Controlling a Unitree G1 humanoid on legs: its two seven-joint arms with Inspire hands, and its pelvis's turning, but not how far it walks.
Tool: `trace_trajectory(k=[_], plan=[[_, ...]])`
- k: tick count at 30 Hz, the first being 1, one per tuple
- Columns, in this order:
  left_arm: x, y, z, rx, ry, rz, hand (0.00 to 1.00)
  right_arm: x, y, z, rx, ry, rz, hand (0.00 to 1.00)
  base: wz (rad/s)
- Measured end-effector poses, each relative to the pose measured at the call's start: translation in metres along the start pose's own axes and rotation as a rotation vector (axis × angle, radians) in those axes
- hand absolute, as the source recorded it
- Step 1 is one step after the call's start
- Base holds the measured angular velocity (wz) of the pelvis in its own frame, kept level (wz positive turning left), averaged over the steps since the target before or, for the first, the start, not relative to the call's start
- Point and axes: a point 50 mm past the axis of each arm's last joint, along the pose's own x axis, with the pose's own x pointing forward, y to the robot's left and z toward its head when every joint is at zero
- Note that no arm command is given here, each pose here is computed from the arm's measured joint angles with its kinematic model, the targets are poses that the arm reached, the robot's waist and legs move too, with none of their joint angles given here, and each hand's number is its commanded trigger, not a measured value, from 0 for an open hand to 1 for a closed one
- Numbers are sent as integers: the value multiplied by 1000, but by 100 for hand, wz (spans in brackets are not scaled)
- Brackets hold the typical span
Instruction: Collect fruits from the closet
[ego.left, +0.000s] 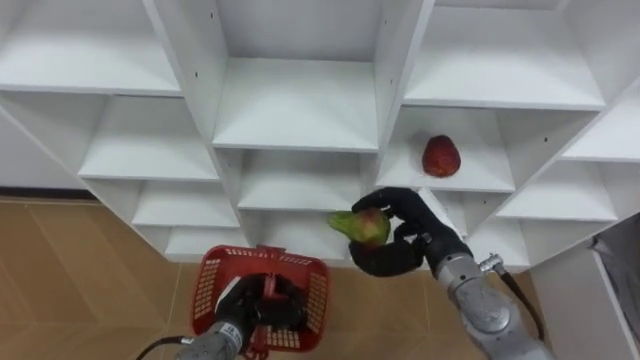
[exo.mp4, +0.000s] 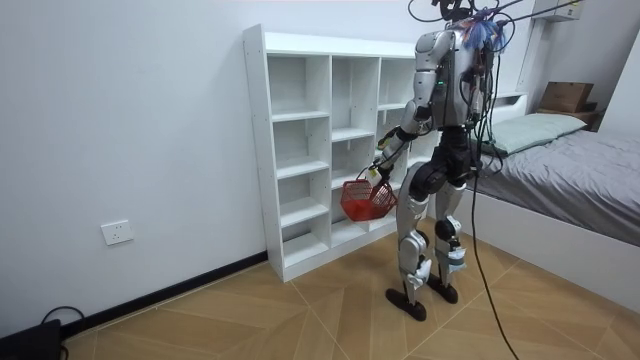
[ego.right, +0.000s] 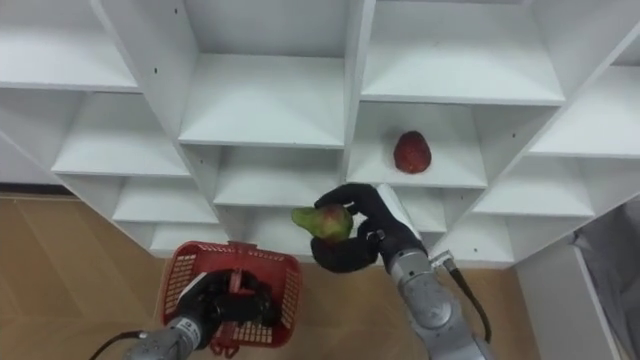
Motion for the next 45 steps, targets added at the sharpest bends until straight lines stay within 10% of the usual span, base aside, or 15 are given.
trace_trajectory(k=[45], plan=[[7,-16,17,35,-47,-99,100,-2,33,-40,-37,198,75,100,0]])
